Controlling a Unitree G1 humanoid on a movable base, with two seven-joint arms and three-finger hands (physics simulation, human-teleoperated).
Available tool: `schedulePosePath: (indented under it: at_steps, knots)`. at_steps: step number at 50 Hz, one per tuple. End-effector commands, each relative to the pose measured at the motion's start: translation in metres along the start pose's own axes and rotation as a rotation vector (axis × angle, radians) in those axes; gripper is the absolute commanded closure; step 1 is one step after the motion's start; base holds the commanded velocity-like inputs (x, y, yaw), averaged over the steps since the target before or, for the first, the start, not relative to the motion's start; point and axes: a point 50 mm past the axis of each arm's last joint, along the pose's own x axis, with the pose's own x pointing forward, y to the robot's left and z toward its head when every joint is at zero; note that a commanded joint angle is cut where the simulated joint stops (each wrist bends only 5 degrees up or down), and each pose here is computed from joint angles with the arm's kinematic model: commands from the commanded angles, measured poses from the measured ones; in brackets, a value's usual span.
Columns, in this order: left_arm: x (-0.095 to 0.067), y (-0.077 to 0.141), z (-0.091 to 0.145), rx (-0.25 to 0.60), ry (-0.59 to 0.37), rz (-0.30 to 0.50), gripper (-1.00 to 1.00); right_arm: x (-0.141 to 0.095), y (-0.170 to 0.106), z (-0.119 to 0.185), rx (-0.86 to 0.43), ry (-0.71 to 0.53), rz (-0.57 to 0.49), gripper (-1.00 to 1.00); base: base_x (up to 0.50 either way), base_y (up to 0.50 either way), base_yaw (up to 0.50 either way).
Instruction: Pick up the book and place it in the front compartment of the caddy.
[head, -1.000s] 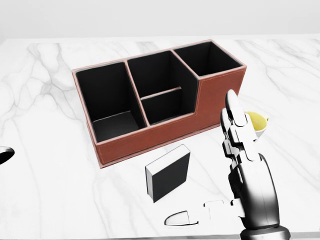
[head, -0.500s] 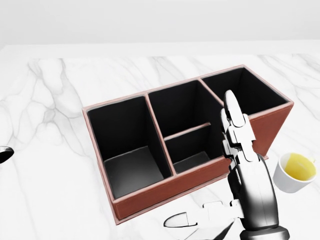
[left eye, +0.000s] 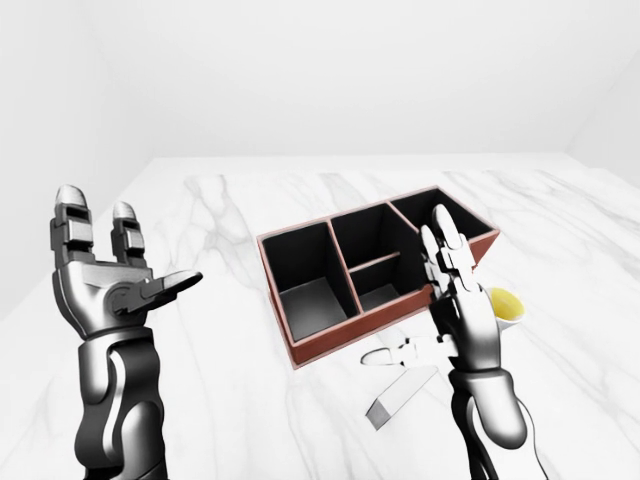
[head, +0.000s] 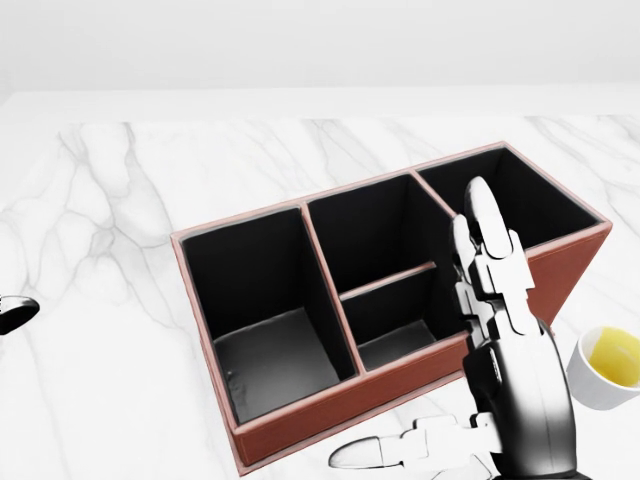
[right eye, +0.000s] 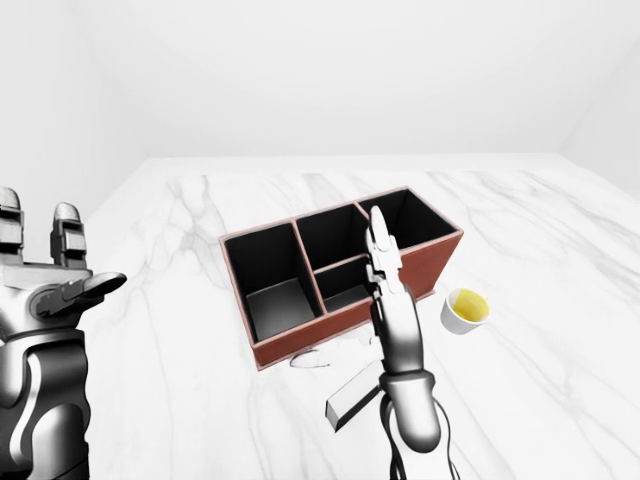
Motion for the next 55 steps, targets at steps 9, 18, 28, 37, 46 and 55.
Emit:
schedulePosePath:
  at_steps: [9, 18, 28, 37, 46, 55]
  knots:
    - [-0.002, 0.000, 0.003, 0.003, -0.011, -0.002, -1.00, -0.038, -0.015, 0.053, -0.173, -0.101, 0.044, -1.00, 0.00, 0.00, 0.00]
    - [-0.003, -0.001, 0.006, 0.003, -0.023, -0.005, -1.00, -0.063, -0.032, 0.030, -0.333, 0.236, 0.081, -0.99, 0.00, 0.00, 0.00]
    - [-0.002, 0.000, 0.008, 0.001, -0.031, 0.000, -1.00, -0.069, -0.073, 0.031, -0.589, 0.389, -0.137, -1.00, 0.00, 0.00, 0.00]
    - [-0.003, -0.001, 0.004, 0.010, -0.016, -0.003, -1.00, -0.074, -0.087, 0.034, -0.632, 0.403, -0.219, -1.00, 0.00, 0.00, 0.00]
    - [-0.002, 0.000, 0.001, 0.013, -0.005, -0.002, -1.00, -0.075, -0.093, 0.037, -0.689, 0.424, -0.258, -0.99, 0.00, 0.00, 0.00]
    - [-0.001, 0.001, 0.001, 0.011, -0.005, 0.000, -1.00, -0.070, -0.092, 0.036, -0.714, 0.434, -0.265, -0.99, 0.00, 0.00, 0.00]
